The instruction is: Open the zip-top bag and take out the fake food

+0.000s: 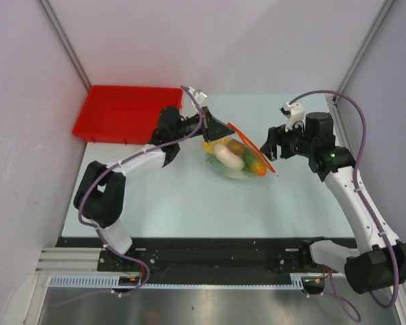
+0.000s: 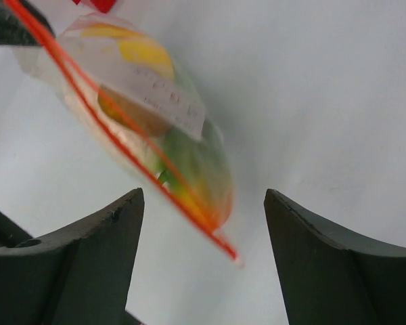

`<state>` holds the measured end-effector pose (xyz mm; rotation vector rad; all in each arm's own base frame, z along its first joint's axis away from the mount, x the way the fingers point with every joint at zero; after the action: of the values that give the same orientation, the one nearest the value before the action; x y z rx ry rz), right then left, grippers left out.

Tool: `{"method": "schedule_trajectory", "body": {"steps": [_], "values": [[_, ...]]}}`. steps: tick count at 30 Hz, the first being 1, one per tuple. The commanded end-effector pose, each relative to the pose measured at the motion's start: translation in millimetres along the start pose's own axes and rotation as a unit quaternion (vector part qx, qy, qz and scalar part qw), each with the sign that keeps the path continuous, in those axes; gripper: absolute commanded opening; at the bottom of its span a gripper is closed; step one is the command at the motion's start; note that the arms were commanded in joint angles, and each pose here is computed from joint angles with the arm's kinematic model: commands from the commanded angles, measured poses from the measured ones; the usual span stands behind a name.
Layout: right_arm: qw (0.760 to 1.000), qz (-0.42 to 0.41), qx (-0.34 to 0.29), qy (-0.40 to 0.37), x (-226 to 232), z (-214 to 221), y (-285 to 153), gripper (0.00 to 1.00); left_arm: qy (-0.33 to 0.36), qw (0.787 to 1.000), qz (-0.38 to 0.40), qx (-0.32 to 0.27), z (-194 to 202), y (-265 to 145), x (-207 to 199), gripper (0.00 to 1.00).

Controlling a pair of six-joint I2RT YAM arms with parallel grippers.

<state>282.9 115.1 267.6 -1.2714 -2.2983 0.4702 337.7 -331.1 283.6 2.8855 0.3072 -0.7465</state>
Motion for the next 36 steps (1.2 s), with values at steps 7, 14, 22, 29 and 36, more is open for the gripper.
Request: {"method": "schedule_trajectory", "body": {"steps": [7,14,22,29,36], "values": [[0.988,-0.071,-0.034,-0.134,12,-25,19,0.62,0.052,0.997,0.043,-0.024,-27,-7,-40,0.00],[0.984,-0.081,-0.027,-0.155,19,-21,30,0.59,0.053,0.997,0.052,-0.017,-24,-8,-45,0.00],[0.986,-0.035,-0.061,-0.153,7,-37,14,0.61,0.055,0.997,0.048,-0.007,-20,-12,-47,0.00],[0.983,-0.070,-0.031,-0.166,7,-24,22,0.57,0.057,0.997,0.053,-0.005,-16,-9,-52,0.00],[0.978,-0.103,-0.001,-0.180,12,-9,34,0.47,0.059,0.997,0.054,-0.006,-17,-8,-55,0.00]]}}
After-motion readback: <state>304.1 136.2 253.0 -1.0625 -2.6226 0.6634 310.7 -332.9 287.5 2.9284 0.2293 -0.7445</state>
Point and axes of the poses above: each gripper's point midway between its finger pads, its own y axis out along the fingers, its own x axis along the line the jaws close on, z = x × y, the point moved 3 cm from there along -y, back along the fingers, and after that the axes turned 2 degrees about y, right-handed, at the moved point
